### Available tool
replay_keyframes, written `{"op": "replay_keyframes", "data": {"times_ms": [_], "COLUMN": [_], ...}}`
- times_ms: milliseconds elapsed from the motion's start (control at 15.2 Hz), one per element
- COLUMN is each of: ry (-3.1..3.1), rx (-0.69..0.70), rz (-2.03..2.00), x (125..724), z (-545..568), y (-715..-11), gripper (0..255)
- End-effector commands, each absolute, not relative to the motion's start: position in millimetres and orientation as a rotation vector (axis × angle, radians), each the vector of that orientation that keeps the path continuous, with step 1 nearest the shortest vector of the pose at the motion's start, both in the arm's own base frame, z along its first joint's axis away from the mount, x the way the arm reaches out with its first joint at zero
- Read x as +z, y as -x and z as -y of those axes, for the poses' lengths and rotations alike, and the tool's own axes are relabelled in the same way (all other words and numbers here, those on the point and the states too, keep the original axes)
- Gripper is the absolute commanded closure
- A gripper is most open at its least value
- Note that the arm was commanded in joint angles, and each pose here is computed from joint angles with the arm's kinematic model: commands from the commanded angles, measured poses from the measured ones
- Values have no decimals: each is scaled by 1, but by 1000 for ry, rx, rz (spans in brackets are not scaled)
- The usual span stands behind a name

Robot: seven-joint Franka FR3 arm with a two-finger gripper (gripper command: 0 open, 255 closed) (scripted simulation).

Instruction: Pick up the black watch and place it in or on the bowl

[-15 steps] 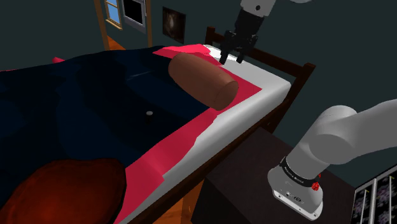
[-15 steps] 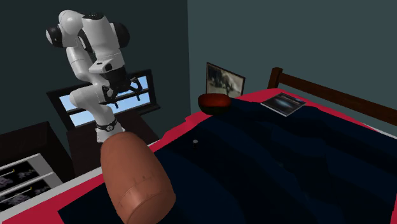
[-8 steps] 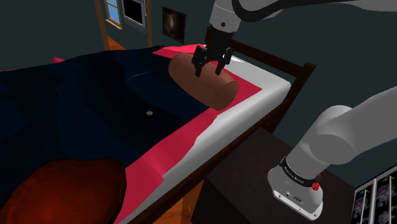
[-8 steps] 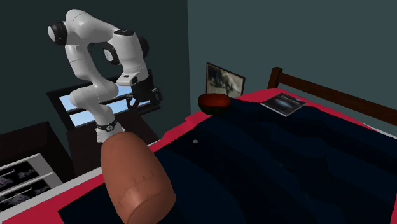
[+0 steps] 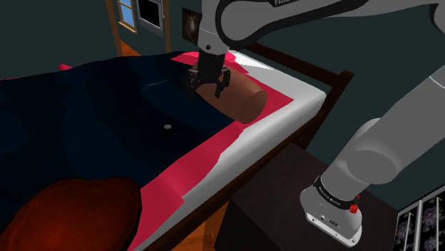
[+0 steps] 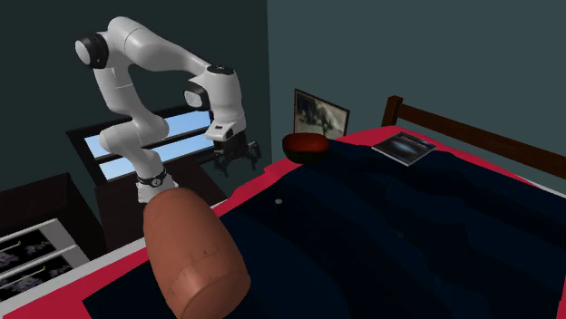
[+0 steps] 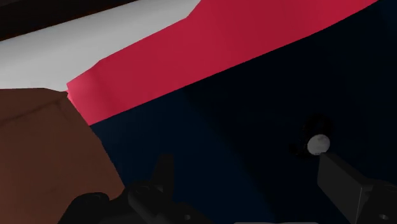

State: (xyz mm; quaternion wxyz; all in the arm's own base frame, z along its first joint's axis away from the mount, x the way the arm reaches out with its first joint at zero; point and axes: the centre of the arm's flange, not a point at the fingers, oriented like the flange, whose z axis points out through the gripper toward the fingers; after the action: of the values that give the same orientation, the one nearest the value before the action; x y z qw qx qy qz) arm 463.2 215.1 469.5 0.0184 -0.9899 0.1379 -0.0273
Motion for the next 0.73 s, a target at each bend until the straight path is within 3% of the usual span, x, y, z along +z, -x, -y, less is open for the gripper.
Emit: {"op": "replay_keyframes", "data": {"times_ms": [0, 660], "ry": [3075, 3080], "rx": [-69, 6], "rz": [-459, -602], "x": [453, 374], "z": [-233, -318], "y": [-479, -554], "gripper": [0, 0]}}
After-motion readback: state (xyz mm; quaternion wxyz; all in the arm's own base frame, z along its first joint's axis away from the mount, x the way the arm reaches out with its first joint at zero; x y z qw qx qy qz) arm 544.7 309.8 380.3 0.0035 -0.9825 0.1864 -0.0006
